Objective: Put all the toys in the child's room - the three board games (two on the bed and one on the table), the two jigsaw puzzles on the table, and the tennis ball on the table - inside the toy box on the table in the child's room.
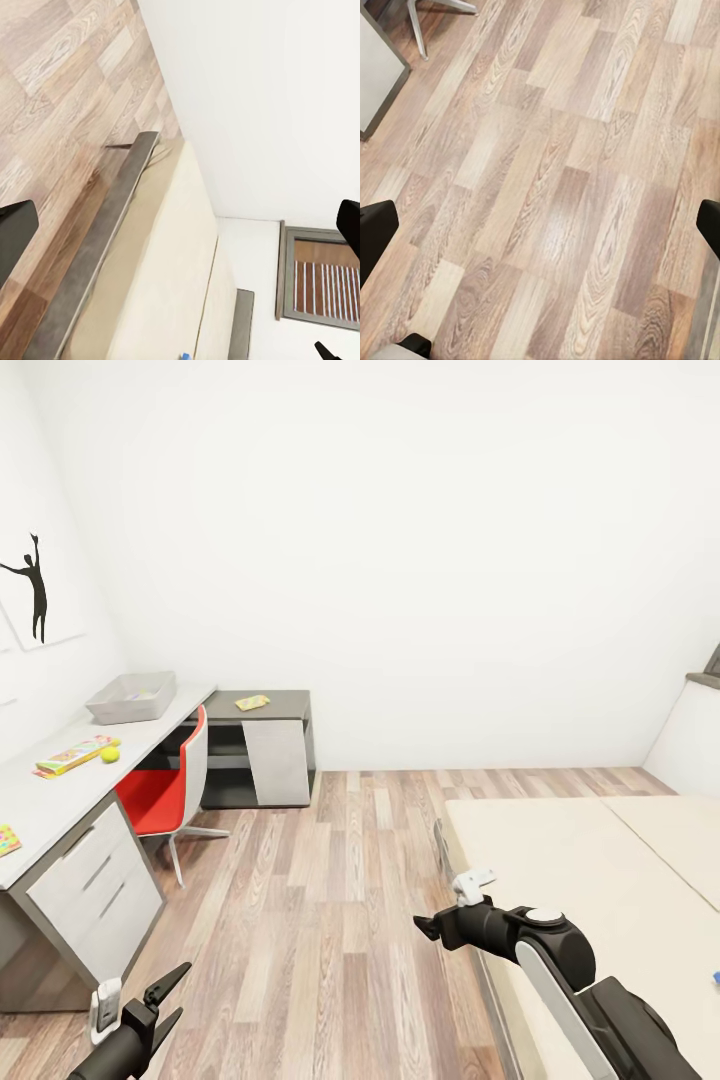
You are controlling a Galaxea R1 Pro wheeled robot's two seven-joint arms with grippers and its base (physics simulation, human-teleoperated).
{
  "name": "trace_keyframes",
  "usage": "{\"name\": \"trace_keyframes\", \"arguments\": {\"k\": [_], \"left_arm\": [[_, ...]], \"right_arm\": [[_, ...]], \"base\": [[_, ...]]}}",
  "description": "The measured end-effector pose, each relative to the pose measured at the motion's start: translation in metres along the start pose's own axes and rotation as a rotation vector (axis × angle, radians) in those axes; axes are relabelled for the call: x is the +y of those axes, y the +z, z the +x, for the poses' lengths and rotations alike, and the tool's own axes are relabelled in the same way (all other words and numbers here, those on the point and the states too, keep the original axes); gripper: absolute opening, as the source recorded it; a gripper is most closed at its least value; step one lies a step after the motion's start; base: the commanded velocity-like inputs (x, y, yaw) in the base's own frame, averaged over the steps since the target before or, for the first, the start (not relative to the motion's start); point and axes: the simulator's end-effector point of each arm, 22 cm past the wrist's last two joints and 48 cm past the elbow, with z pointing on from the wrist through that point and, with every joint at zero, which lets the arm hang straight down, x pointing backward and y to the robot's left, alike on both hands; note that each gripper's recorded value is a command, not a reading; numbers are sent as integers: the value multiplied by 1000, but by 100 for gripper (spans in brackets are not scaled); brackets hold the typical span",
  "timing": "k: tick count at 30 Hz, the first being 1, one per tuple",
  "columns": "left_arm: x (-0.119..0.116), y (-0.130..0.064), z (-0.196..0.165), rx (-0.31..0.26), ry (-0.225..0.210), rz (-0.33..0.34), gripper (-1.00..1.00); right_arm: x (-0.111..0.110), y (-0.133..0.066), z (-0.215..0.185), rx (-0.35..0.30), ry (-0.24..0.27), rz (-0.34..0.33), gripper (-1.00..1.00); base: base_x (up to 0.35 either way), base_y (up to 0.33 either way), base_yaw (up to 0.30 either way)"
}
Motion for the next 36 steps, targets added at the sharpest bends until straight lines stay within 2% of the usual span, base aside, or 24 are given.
{"name": "trace_keyframes", "arguments": {"k": [13, 29, 36], "left_arm": [[0, 0, 0, 0, 0, 0, 100], [0, 0, 1, 3, 1, -1, 100], [0, 0, 1, 3, 0, -2, 100]], "right_arm": [[0, 0, 0, 0, 0, 0, 100], [-1, 0, 0, -1, 0, 1, 100], [-1, 0, 0, 1, 1, 1, 100]], "base": [[0, 0, 104], [0, -2, 17], [0, -112, 2]]}}
